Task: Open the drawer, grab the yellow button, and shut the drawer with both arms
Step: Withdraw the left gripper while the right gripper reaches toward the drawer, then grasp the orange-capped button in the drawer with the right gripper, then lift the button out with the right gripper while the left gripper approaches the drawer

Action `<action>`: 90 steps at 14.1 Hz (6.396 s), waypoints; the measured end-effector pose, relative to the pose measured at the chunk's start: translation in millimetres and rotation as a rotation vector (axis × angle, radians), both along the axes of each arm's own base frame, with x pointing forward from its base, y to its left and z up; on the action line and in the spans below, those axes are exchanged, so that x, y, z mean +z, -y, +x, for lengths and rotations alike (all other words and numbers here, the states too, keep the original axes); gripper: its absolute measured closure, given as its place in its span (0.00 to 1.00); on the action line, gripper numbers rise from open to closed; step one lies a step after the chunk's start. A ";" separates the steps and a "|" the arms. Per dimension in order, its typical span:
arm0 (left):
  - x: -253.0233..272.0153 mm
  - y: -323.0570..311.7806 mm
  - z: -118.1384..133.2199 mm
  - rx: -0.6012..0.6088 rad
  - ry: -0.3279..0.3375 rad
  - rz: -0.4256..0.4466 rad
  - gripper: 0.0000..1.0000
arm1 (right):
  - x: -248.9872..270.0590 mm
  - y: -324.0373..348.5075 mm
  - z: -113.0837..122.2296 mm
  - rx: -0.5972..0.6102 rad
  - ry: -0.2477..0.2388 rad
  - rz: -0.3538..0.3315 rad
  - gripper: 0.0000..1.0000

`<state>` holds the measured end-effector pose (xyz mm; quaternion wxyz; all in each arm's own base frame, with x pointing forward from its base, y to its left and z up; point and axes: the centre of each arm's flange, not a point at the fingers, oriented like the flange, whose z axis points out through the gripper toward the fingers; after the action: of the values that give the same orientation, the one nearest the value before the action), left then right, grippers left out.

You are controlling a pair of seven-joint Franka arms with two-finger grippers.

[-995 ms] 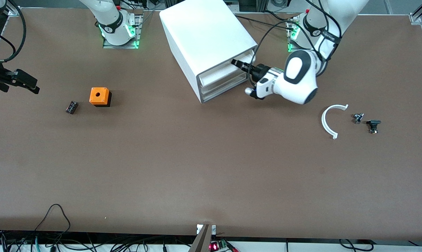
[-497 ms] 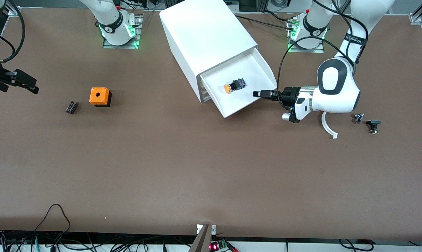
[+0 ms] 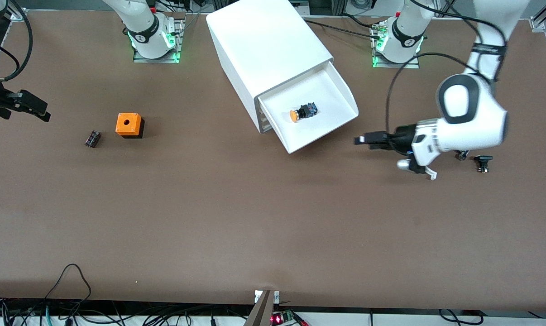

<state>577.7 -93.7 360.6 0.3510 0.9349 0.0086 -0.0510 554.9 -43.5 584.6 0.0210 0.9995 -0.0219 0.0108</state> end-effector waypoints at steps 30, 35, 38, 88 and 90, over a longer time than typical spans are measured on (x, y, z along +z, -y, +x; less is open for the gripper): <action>221.9 -115.0 -12.8 -0.035 0.034 0.793 0.00 | -92.1 -581.9 -41.4 1.287 0.096 0.232 0.00; 218.6 -115.2 -11.2 -0.037 0.028 0.792 0.00 | -118.5 -613.9 -67.1 1.547 0.081 0.224 0.00; 217.2 -115.3 -10.5 -0.038 0.026 0.792 0.00 | -141.6 -622.2 -74.2 1.613 0.034 0.222 0.00; 9.5 70.7 26.7 0.226 0.025 0.695 0.00 | -186.4 -167.7 119.5 0.341 -0.136 0.030 0.57; -8.4 106.3 7.9 0.291 -0.009 0.695 0.00 | -224.3 -126.4 113.2 0.290 -0.178 0.029 0.57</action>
<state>585.6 -200.0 352.3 0.0166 0.9870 0.1596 0.0013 668.2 82.9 360.3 0.0067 0.9894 0.1242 -0.0749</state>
